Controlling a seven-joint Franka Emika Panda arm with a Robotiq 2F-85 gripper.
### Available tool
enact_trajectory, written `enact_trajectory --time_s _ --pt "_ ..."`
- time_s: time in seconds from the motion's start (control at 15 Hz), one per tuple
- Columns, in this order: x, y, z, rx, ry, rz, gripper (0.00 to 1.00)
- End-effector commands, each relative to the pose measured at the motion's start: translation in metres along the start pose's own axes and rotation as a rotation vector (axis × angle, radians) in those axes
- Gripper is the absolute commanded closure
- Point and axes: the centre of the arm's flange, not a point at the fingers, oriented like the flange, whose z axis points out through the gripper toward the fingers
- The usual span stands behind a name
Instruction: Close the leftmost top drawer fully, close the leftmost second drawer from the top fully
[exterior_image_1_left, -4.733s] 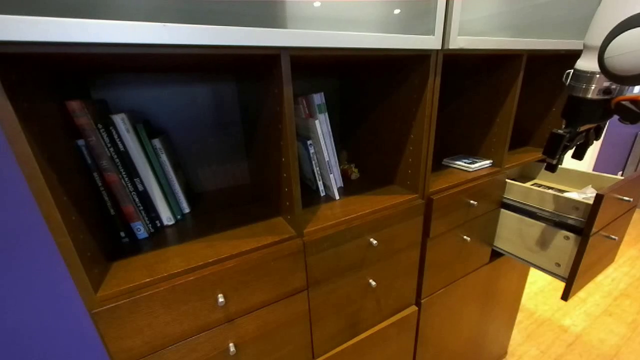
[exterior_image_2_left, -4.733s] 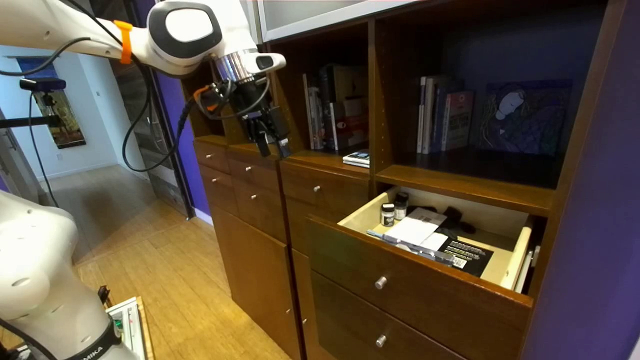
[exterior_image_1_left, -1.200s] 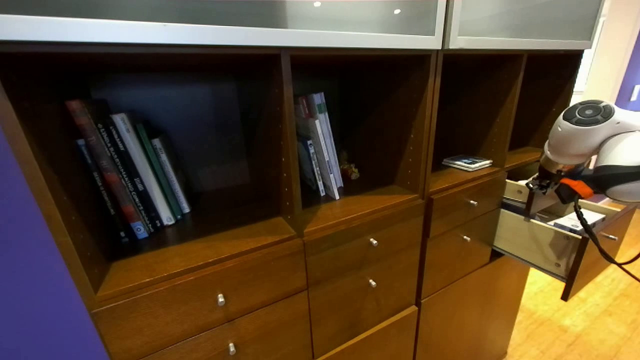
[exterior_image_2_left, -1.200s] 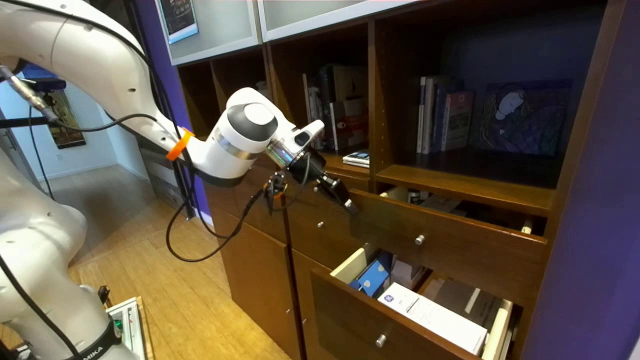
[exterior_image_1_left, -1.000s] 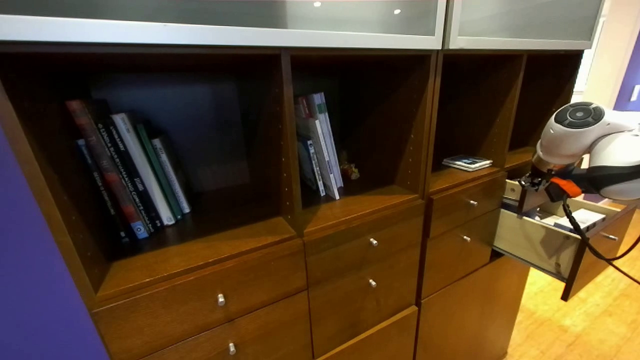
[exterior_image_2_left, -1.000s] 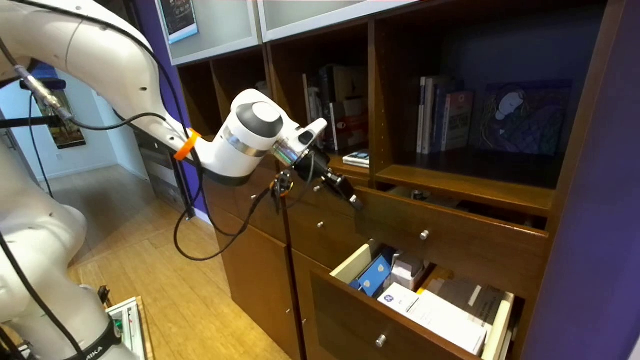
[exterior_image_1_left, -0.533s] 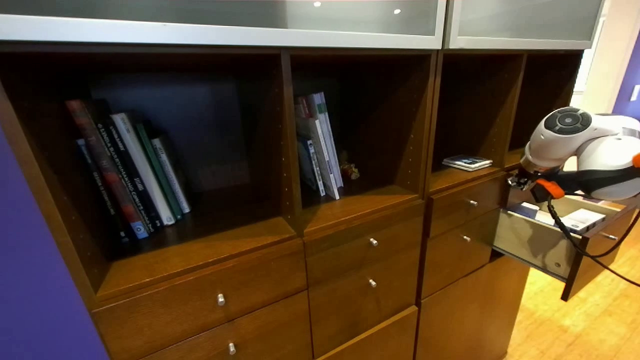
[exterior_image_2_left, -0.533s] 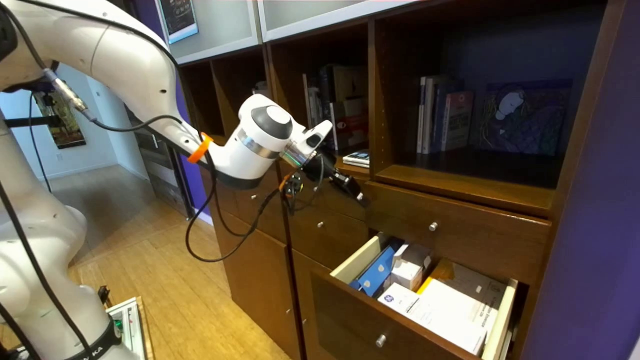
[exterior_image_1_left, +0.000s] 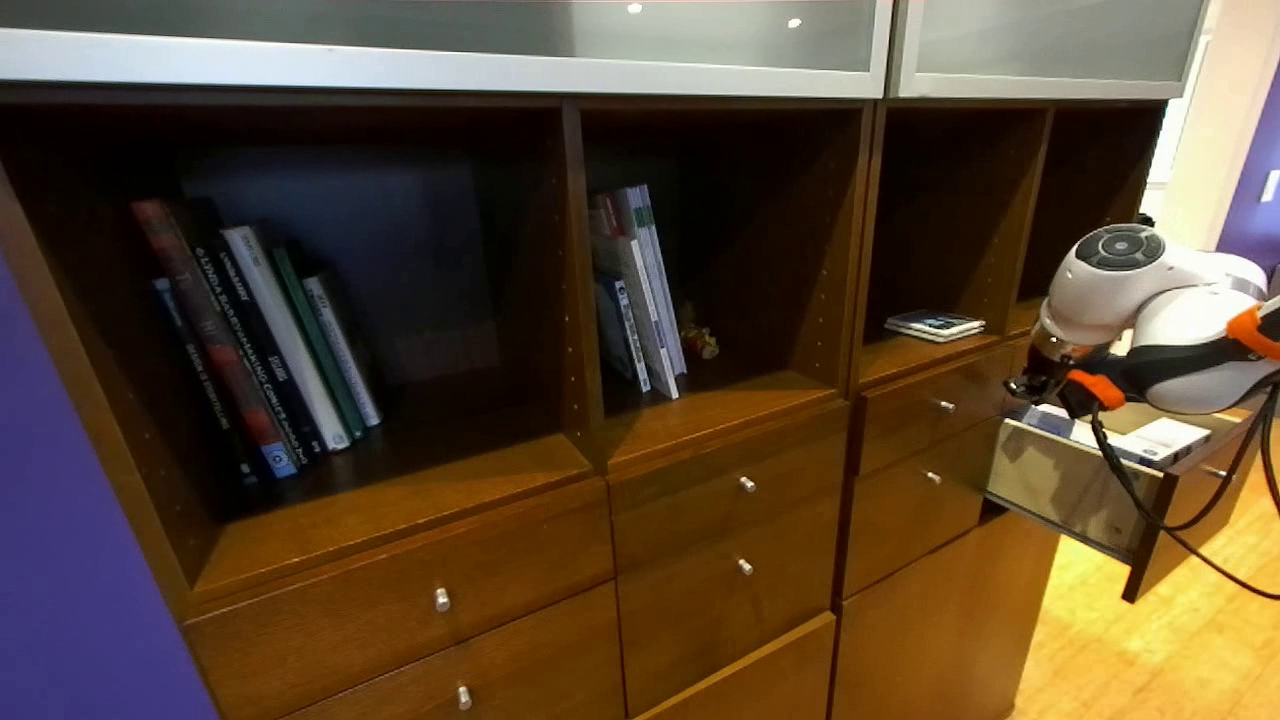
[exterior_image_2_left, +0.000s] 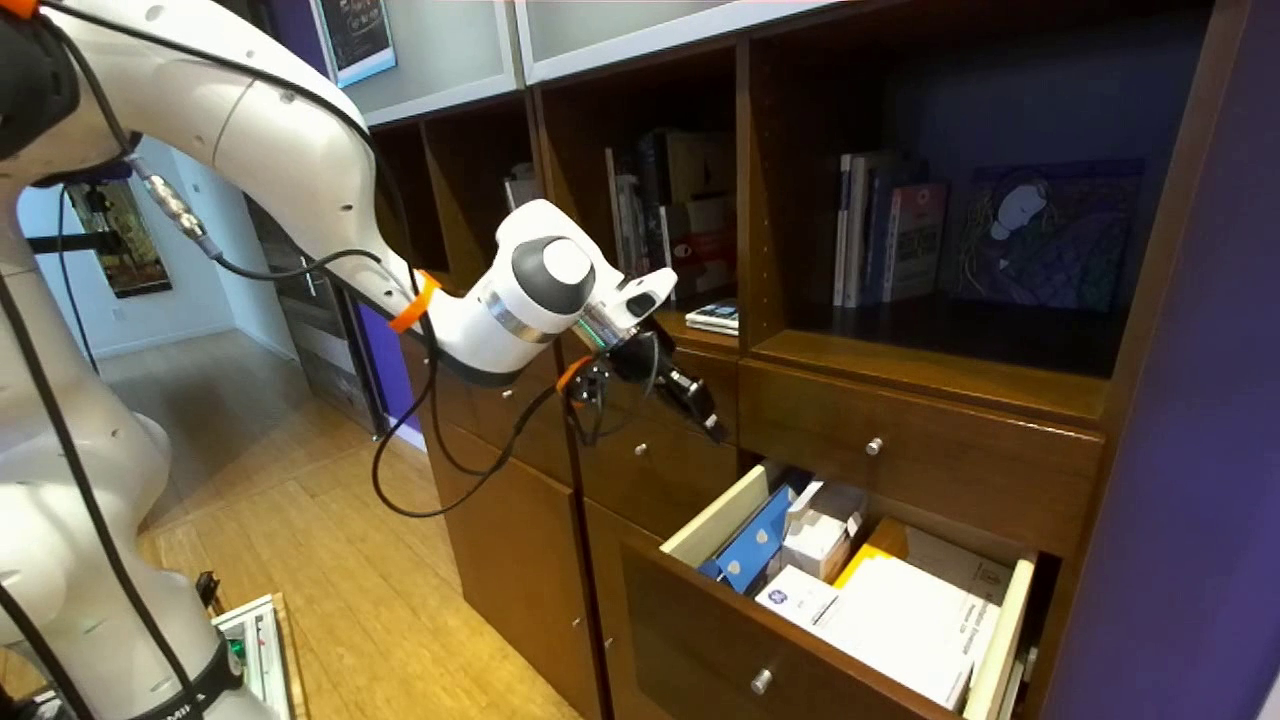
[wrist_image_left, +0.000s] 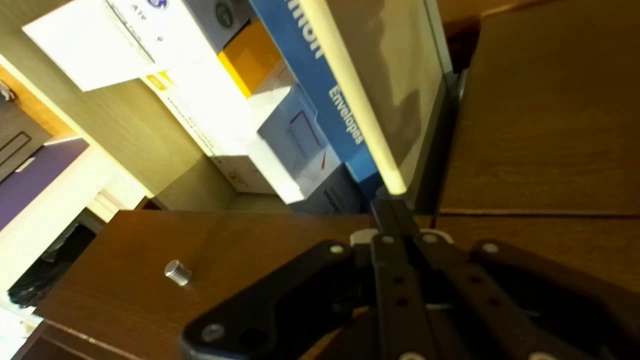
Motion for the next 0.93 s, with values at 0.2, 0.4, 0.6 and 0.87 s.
enact_trajectory --time_s 0.2,0.4,0.6,0.87 --pt "-0.022 0.018 -0.024 -0.139 -0.31 -0.126 1.0" --pt "-0.034 0.029 -0.031 -0.201 -0.442 -0.197 1.0" --pt "-0.044 0.035 -0.035 -0.239 -0.541 -0.26 1.0" --pt "-0.06 0.041 -0.028 -0.246 -0.619 -0.348 1.0"
